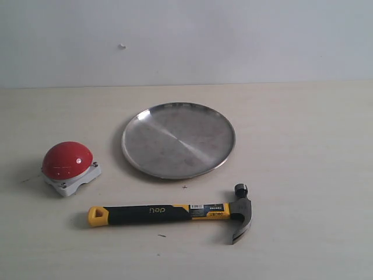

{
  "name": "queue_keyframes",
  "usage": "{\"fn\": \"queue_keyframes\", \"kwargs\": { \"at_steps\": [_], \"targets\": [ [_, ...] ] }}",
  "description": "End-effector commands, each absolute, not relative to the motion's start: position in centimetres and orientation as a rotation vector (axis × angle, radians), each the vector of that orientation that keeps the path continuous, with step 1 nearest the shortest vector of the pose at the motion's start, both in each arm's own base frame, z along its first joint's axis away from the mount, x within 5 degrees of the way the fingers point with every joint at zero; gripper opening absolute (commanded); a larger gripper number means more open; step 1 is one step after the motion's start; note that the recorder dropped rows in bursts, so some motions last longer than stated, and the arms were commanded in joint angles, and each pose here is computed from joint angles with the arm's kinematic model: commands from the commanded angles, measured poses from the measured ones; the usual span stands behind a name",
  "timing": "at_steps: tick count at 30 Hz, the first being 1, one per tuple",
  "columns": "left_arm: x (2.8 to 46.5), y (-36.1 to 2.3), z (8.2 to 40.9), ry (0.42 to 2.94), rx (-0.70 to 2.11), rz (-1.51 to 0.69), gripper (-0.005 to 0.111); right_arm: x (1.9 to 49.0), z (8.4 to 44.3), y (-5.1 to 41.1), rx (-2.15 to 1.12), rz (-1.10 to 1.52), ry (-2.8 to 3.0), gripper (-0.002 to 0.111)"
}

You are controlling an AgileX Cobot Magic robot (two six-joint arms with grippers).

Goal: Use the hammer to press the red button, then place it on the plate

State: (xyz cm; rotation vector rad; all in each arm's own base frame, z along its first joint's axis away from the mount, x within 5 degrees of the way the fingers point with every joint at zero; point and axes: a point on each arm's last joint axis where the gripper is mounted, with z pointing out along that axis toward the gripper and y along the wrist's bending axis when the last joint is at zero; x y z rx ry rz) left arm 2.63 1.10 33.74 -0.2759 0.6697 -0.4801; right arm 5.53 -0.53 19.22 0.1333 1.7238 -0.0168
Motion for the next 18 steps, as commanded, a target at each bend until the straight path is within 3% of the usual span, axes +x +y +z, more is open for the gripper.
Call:
{"fn": "queue_keyframes", "kwargs": {
  "at_steps": [1,7,10,18],
  "targets": [
    [5.7,1.3,36.4,0.816,-0.286,-0.31,0.0,5.5,19.2,-0.6,0.13,-0.031,1.715,0.0],
    [13.4,-0.2,37.1,1.284,-0.14,-0.156,0.0,5.5,19.2,-0.6,0.13,-0.031,1.715,0.0],
    [17.7,-1.5,36.0,1.623,0.023,-0.105,0.0,5.5,19.2,-0.6,0.13,-0.031,1.715,0.0],
    [25.3,-3.9,32.3,2.487,0.405,-0.213,0.0,5.5,19.2,-0.6,0.13,-0.031,1.715,0.0]
  ]
}}
